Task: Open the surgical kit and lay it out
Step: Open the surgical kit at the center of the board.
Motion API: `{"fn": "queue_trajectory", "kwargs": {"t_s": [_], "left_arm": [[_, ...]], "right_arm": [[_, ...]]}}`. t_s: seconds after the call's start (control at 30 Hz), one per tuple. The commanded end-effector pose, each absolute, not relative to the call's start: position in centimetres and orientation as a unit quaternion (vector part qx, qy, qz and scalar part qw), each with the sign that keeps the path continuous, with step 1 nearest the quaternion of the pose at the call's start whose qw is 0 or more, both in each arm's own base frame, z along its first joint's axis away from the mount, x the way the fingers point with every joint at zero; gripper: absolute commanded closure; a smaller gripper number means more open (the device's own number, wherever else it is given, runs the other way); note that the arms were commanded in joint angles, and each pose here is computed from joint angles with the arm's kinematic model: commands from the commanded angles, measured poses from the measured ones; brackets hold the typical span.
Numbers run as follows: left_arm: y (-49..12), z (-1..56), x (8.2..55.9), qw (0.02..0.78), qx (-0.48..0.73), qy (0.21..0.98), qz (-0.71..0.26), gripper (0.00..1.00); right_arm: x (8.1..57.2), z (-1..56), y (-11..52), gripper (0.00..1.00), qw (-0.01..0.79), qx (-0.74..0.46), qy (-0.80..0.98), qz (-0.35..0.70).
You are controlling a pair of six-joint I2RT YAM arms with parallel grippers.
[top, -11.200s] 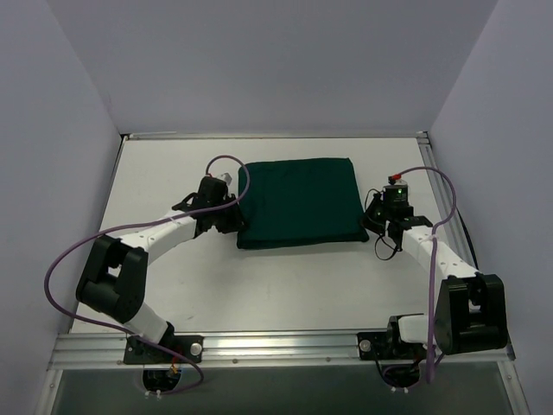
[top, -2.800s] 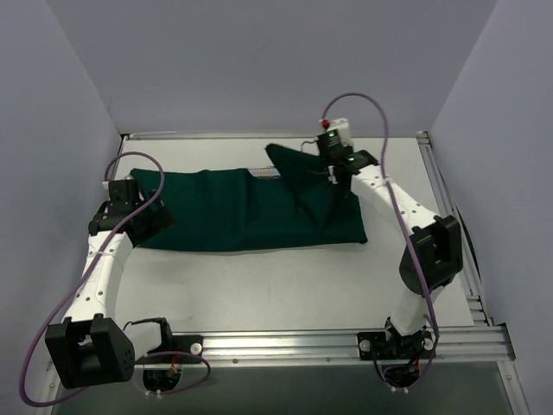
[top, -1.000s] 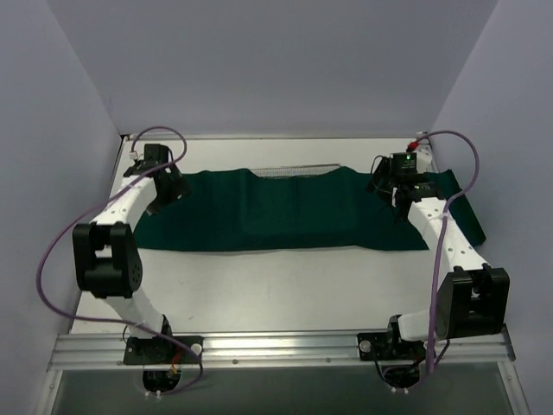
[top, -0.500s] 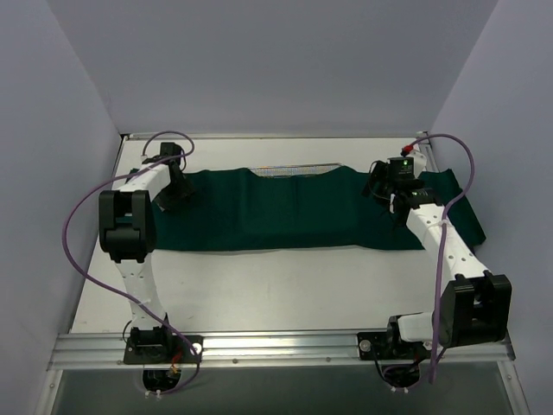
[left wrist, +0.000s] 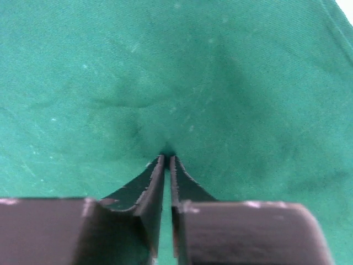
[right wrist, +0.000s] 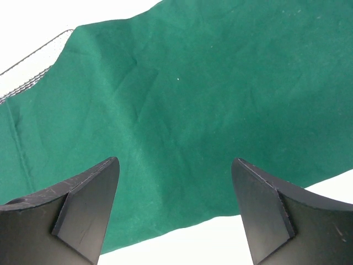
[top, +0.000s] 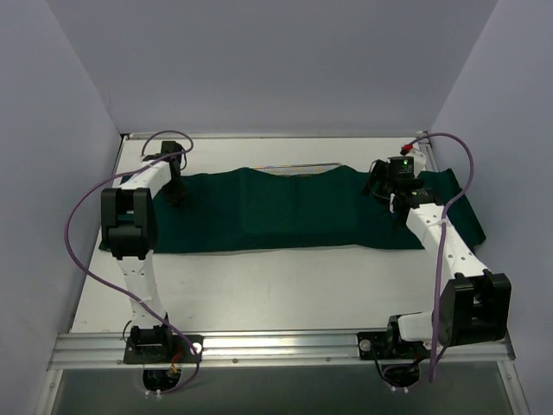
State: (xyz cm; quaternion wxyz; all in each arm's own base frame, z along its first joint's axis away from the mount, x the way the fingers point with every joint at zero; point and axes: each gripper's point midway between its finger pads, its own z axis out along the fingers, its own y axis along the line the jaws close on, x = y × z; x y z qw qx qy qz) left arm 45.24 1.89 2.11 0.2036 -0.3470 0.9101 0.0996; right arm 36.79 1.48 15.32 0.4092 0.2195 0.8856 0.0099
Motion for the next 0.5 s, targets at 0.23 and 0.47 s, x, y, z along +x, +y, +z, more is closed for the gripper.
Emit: {"fn": "queue_trajectory", "kwargs": {"t_s": [0.23,0.47], "left_arm": [[6.4,-0.1,41.8,0.134,-0.351,0.912,0.167,0.98],[9.4,0.0,41.3,0.123,-0.361,0.908,0.17,0.98]], "right_arm": [[37.5,14.0,1.0,0.22,0.403,0.214,0.89,-0.013],[38.0,12.6,0.3,0.22,0.387,0.235,0.891,-0.039]]}}
